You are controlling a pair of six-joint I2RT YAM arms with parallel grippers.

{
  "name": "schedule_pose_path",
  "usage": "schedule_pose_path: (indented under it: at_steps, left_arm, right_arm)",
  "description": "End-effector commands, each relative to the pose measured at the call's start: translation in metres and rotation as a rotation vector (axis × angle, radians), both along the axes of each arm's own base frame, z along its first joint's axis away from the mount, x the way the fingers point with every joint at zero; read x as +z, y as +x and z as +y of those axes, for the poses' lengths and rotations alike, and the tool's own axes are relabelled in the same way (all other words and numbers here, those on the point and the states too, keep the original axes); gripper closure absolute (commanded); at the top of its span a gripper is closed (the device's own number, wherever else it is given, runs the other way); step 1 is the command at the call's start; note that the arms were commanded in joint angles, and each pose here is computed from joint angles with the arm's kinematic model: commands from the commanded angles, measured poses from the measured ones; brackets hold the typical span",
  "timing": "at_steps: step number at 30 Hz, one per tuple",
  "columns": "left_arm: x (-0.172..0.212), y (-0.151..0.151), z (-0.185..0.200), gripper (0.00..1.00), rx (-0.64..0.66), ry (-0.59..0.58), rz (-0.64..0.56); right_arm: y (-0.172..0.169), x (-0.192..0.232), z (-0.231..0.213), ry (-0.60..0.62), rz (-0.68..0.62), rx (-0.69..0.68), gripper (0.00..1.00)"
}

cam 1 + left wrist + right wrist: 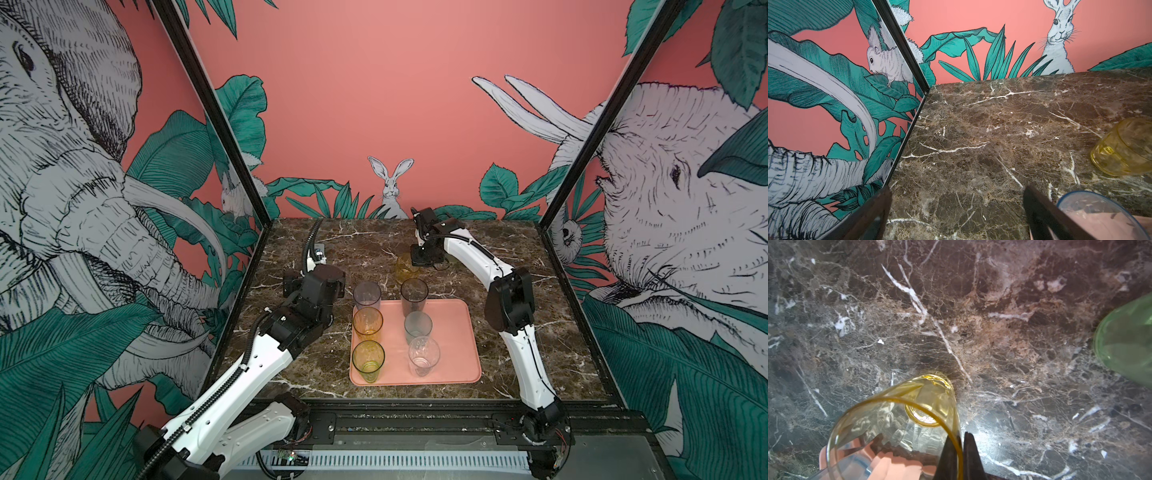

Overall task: Place the glasses into the tray
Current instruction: 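Lower the right gripper onto the yellow glass rim and close it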

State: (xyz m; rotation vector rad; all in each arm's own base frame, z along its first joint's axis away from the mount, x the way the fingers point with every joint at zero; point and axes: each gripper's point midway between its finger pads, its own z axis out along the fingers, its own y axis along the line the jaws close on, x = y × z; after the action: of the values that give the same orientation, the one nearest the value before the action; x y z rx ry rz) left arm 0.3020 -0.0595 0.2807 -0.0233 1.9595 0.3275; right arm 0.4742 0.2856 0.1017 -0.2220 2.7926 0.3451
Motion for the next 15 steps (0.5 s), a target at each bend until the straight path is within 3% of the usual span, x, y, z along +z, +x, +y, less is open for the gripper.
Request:
schedule_pose_path:
  at_steps: [1,15]
  left_arm:
    - [-0.005,-0.005,0.005,0.01,0.013,-0.010,0.010]
    - [-0.003,-0.008,0.007,0.01,0.017,-0.028,0.001]
  right_arm:
    - [0.004,0.002,0.001,0.013,0.002,-0.010,1.00]
    - [0.002,0.041,0.002,0.046,-0.044,0.007,1.00]
